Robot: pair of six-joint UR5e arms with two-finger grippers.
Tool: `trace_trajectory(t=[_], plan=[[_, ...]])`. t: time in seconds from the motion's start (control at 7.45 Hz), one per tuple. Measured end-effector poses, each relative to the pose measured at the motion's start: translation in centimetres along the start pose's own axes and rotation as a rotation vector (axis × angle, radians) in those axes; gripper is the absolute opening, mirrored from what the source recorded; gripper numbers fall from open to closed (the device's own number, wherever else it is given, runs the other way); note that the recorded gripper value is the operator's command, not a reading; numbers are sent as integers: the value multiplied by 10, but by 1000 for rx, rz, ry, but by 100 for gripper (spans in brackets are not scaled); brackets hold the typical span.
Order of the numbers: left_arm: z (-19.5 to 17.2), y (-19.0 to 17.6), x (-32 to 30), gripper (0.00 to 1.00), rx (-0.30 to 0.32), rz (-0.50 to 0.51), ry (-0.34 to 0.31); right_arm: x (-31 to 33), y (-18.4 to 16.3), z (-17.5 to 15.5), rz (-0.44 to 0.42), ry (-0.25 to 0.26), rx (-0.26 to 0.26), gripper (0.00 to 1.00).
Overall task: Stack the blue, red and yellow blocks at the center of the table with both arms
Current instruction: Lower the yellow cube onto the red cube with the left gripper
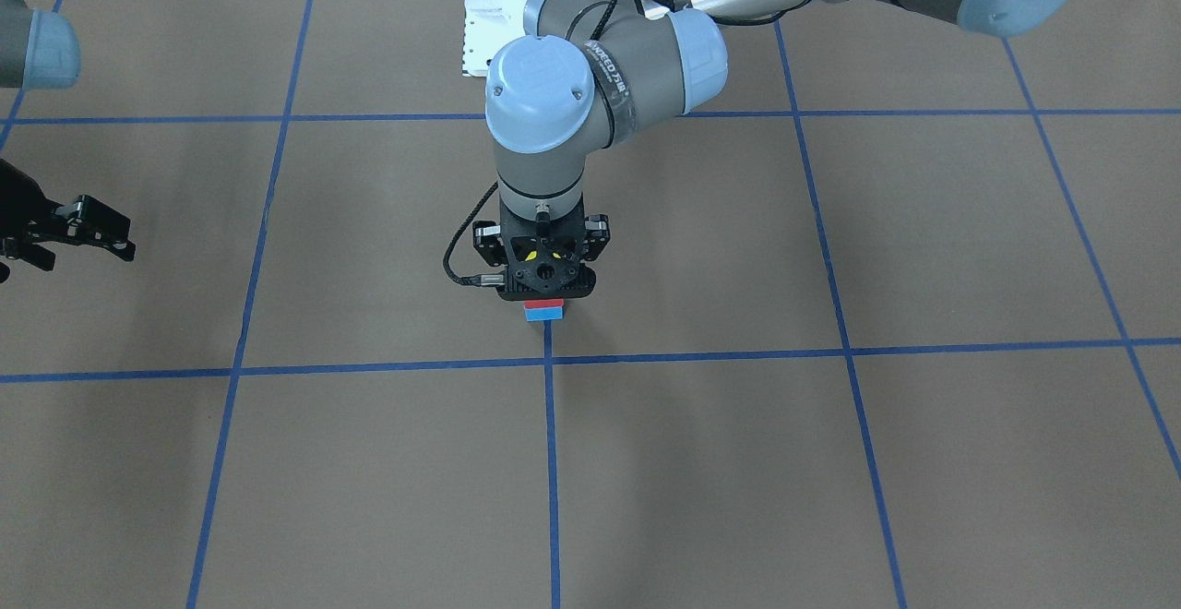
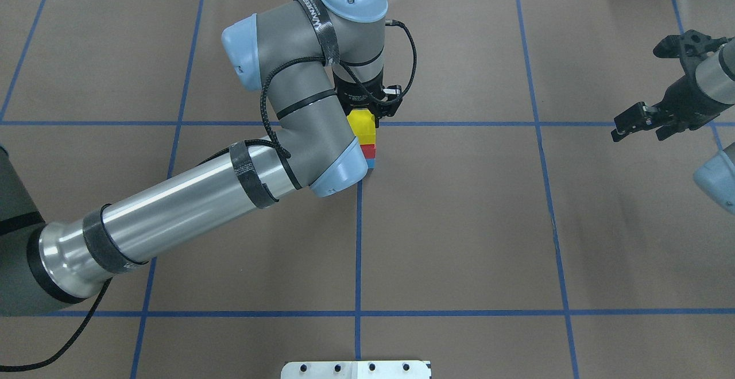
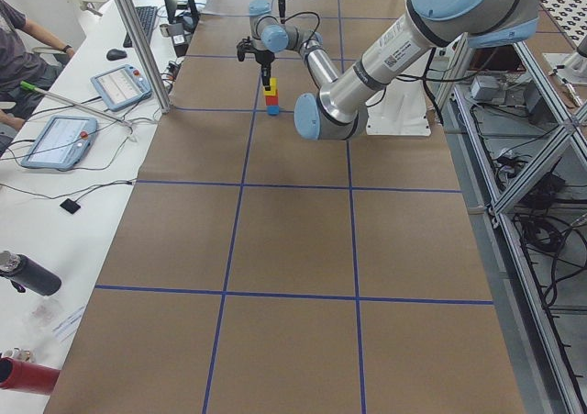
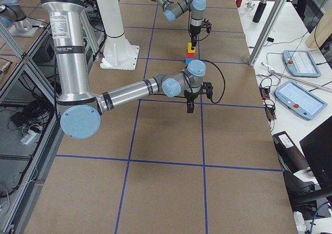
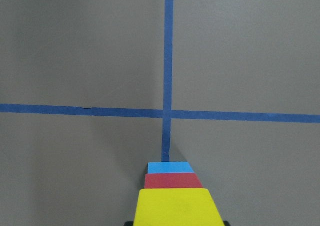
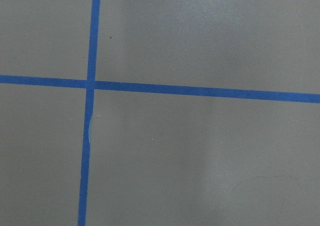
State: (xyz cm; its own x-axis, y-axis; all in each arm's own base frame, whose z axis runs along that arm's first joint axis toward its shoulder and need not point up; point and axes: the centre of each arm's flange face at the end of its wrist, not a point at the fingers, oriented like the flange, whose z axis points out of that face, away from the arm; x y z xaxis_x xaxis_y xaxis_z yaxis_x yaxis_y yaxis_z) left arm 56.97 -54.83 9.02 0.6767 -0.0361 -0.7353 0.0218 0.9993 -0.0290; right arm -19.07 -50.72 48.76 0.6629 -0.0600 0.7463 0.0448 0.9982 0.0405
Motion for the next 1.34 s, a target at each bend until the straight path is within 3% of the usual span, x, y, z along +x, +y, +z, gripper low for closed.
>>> trace_trajectory(t=[0.94,1.21,1.34], plan=[[3,4,2,0,-5,-6,-1,1,-1,1,2,2,-2,99],[3,5,2,100,-6,-6,0,1,-1,2,2,2,-2,99],[3,5,3,100,-6,-4,0,1,-1,2,2,2,-2,99]])
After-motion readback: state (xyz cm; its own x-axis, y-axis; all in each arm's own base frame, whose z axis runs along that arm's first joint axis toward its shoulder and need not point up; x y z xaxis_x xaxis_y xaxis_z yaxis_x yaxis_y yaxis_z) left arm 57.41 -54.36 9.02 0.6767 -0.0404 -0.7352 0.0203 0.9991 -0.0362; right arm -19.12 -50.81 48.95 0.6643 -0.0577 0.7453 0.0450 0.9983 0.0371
